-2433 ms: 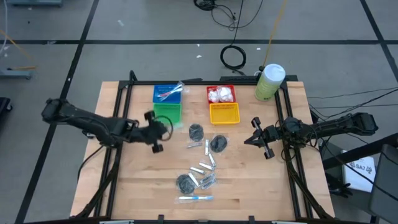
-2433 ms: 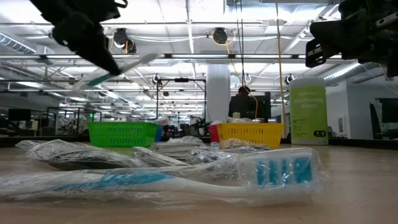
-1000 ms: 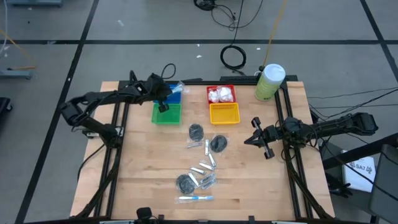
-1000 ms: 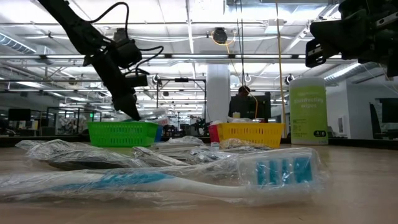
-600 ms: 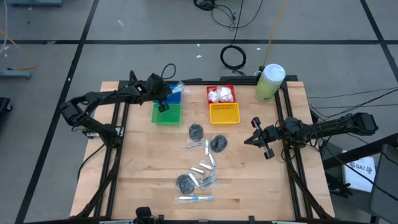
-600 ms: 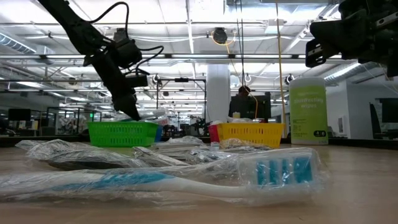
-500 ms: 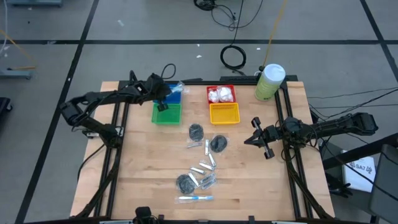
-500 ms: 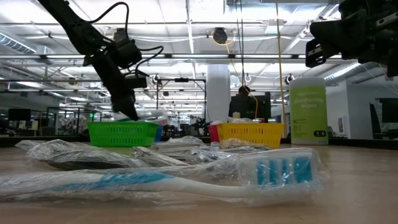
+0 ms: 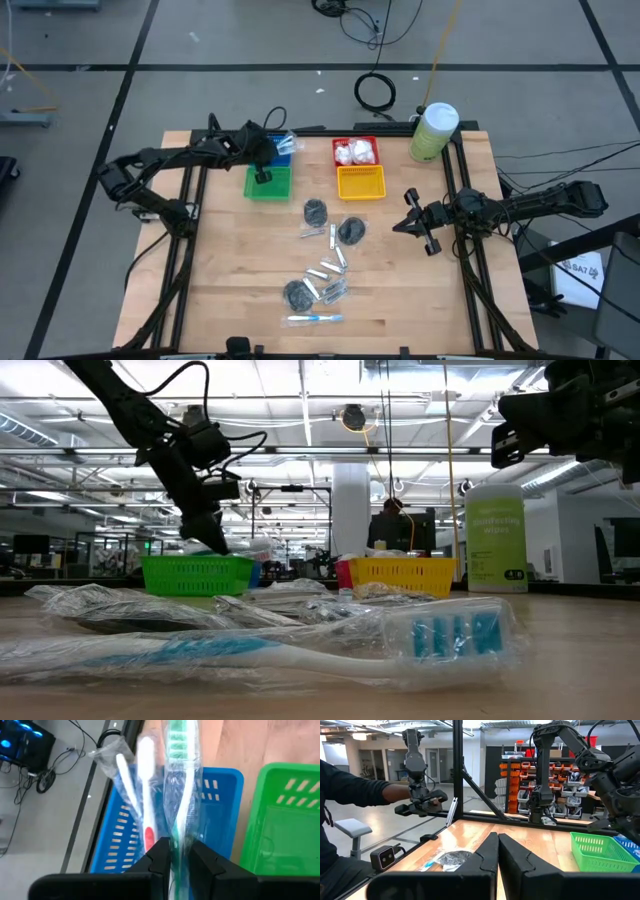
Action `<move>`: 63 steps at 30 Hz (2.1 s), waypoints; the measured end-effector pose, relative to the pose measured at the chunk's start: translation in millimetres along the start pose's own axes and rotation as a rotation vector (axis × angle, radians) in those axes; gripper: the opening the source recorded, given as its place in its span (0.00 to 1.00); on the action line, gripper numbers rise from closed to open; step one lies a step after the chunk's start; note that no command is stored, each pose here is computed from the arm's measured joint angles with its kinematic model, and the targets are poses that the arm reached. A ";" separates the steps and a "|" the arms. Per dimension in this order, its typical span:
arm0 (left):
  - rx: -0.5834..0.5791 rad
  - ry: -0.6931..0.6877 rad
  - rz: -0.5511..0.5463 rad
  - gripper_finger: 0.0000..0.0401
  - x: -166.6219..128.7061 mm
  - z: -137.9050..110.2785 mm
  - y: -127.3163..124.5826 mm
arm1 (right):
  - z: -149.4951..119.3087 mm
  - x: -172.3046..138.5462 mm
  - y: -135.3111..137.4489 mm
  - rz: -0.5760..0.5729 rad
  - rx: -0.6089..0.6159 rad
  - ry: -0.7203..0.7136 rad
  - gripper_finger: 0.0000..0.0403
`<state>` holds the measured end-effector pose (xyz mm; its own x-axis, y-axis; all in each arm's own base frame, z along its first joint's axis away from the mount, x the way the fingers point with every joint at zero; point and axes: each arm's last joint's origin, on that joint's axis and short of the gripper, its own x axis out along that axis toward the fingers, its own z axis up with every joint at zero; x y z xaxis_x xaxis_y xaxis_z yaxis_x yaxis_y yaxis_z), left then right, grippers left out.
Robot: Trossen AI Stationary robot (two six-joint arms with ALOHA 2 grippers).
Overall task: Pick & Place Travel size toiletries
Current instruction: Put the green toothbrush into the blue bin, then put the black hairbrush into the green bin
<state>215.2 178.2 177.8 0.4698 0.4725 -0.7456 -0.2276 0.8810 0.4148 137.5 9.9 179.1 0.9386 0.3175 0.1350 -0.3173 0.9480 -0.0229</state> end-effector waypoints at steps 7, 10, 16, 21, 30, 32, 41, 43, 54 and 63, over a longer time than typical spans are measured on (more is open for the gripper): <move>-0.029 0.025 0.004 0.14 8.3 -2.1 -2.0 | 0.0 0.0 0.0 0.000 0.000 0.000 0.00; -0.030 0.010 0.011 0.16 9.3 -0.3 -2.1 | -0.1 0.0 0.0 0.000 0.000 0.001 0.00; -0.055 0.007 0.039 0.30 9.3 1.0 -0.9 | -0.1 0.0 0.0 0.000 0.000 0.000 0.00; -0.051 0.035 0.081 0.44 9.2 0.2 0.1 | 0.0 0.0 0.0 0.000 0.000 0.000 0.00; -0.064 -0.002 0.183 0.54 -11.1 11.8 -0.7 | 0.0 0.0 0.0 0.000 0.000 0.000 0.00; -0.044 -0.040 0.193 0.53 -21.0 18.0 -3.8 | 0.0 0.0 0.0 0.000 0.000 0.000 0.00; -0.072 -0.341 0.049 0.50 -78.4 50.6 -39.4 | -0.1 0.0 0.0 0.000 0.000 0.001 0.00; -0.047 -0.435 -0.071 0.50 -91.7 58.0 -54.4 | 0.0 0.0 0.0 0.000 0.000 0.000 0.00; 0.226 -0.585 -0.168 0.50 -164.1 105.5 -160.0 | 0.0 0.0 0.0 0.000 0.000 0.000 0.00; 0.286 -0.621 -0.211 0.50 -191.0 134.4 -199.5 | 0.0 0.0 0.0 0.000 0.000 0.000 0.00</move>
<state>285.5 -91.2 307.6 0.8975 0.1163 -0.4254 0.1142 0.8704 0.4790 137.5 9.9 179.2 0.9386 0.3175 0.1350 -0.3174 0.9480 -0.0229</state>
